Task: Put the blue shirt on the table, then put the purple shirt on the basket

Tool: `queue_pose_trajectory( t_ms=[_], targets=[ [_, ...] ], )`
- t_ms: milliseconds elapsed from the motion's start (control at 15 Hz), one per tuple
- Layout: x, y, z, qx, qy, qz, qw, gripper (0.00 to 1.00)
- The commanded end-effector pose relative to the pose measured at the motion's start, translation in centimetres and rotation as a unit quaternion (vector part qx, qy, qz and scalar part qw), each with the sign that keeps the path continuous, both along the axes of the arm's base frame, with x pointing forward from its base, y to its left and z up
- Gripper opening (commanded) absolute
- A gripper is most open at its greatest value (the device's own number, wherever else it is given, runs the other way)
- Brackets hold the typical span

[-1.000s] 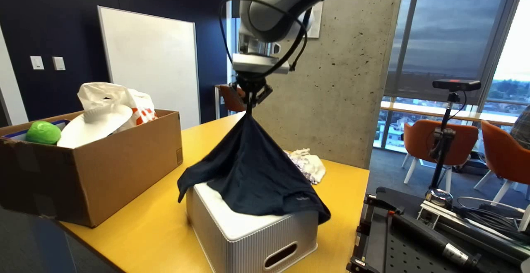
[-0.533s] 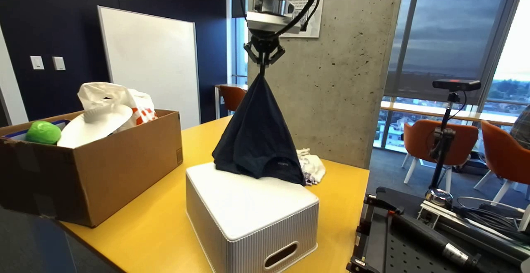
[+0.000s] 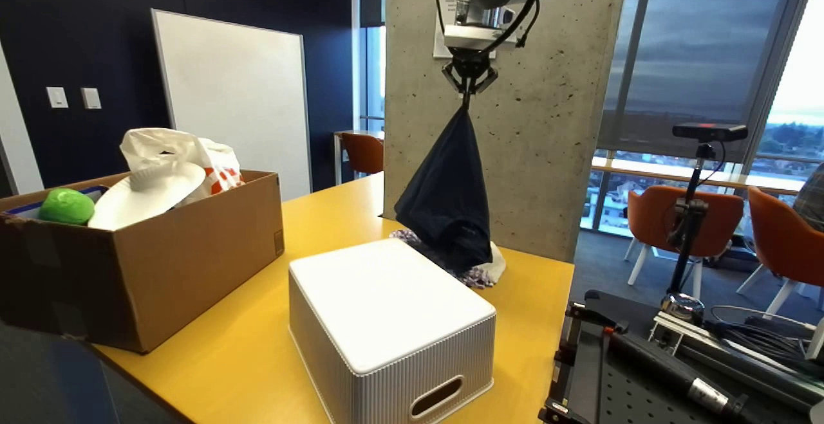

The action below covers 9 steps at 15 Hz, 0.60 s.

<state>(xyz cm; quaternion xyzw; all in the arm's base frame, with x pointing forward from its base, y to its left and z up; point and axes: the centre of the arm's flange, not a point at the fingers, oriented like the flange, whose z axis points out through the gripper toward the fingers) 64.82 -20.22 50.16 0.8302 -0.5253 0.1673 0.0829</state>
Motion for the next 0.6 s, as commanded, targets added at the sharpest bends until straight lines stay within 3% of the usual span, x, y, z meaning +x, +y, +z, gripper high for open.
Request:
queue_pose_trajectory(
  t_ms=[0,200,533],
  targets=[
    [-2.8,-3.0,-0.6,0.008,0.000,-0.028,0.9996,0.01],
    [-4.0,-5.0,-3.4,0.023,0.015,-0.046,0.9986,0.01],
    [-4.8,-8.2,-11.3,0.066,0.039,-0.076,0.9942,0.01]
  ],
)
